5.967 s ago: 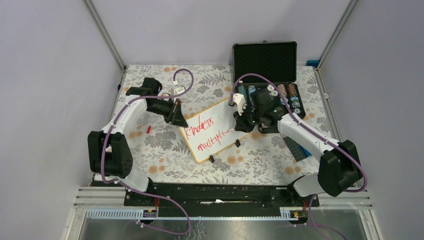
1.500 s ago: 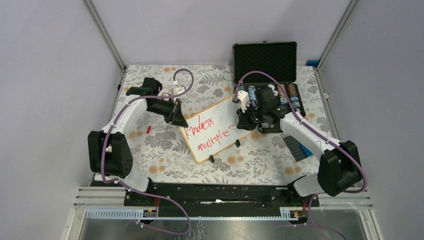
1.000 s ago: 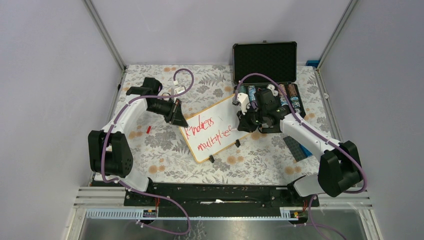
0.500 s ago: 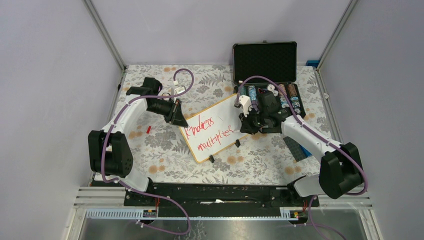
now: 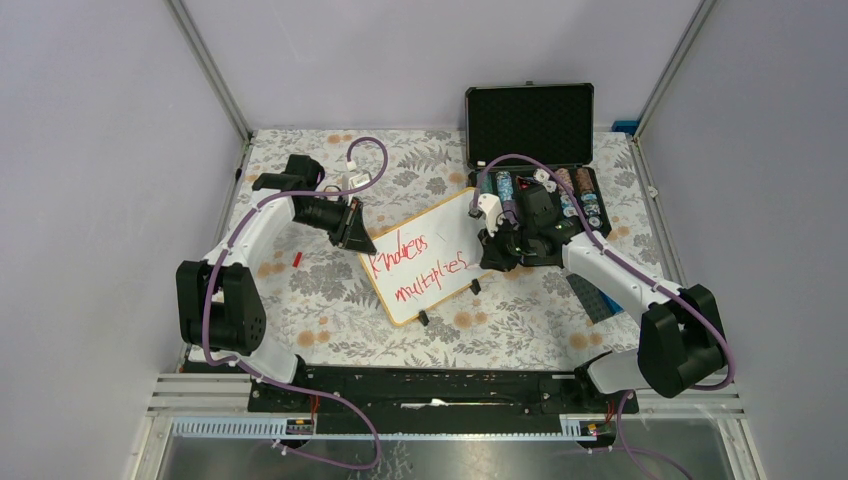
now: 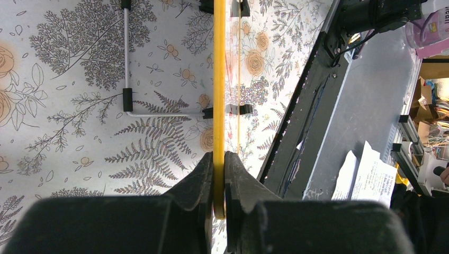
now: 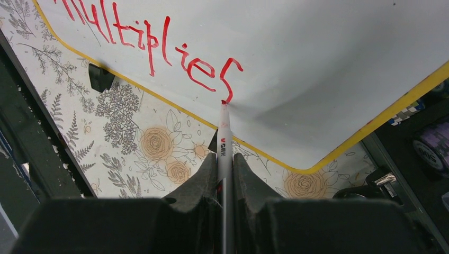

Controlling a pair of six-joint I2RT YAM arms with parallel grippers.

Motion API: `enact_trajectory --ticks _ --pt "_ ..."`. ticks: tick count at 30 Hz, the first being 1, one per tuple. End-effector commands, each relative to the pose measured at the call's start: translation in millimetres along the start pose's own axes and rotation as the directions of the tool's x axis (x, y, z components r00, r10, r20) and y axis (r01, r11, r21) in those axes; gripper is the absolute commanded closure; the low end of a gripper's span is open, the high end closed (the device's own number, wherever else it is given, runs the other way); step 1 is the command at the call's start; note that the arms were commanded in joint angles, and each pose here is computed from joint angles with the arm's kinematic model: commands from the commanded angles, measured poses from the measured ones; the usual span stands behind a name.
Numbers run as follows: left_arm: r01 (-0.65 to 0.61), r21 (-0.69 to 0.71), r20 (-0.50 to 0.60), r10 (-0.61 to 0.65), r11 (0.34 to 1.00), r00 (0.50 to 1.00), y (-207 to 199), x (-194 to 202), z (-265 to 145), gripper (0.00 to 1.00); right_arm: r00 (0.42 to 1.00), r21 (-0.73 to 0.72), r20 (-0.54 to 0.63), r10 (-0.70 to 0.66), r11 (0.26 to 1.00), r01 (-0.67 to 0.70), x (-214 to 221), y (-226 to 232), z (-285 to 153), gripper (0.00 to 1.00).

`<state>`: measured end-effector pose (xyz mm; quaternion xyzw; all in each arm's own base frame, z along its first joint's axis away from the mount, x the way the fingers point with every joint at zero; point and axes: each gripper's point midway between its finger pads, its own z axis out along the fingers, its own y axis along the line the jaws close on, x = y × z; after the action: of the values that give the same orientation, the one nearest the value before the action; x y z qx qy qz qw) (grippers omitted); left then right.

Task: Write a sentence on the whiteboard

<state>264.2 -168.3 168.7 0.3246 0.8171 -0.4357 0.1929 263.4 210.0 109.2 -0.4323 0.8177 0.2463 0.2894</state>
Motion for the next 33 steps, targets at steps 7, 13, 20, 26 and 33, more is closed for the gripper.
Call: enact_trajectory --ticks 7,13,20,26,33 --pt "-0.073 -0.038 -0.078 0.07 0.997 0.995 16 14 13 1.0 0.998 -0.033 0.048 -0.038 0.999 0.04 -16 12 -2 1.0" --pt "-0.074 -0.036 -0.076 0.071 0.997 0.995 15 12 13 1.0 0.998 -0.055 0.054 -0.03 0.998 0.033 -17 17 -17 1.0" --pt "-0.077 -0.032 -0.074 0.074 0.997 0.994 15 13 13 1.0 0.999 -0.02 0.051 -0.013 1.0 0.014 -11 6 -27 1.0" --pt "-0.078 -0.031 -0.075 0.075 0.996 0.994 15 13 13 1.0 0.998 0.033 0.062 -0.008 0.999 0.005 -18 -9 -22 1.0" --pt "-0.073 -0.035 -0.08 0.07 0.997 0.994 16 14 13 1.0 0.998 0.051 0.059 0.008 0.999 -0.011 -23 -20 -13 1.0"
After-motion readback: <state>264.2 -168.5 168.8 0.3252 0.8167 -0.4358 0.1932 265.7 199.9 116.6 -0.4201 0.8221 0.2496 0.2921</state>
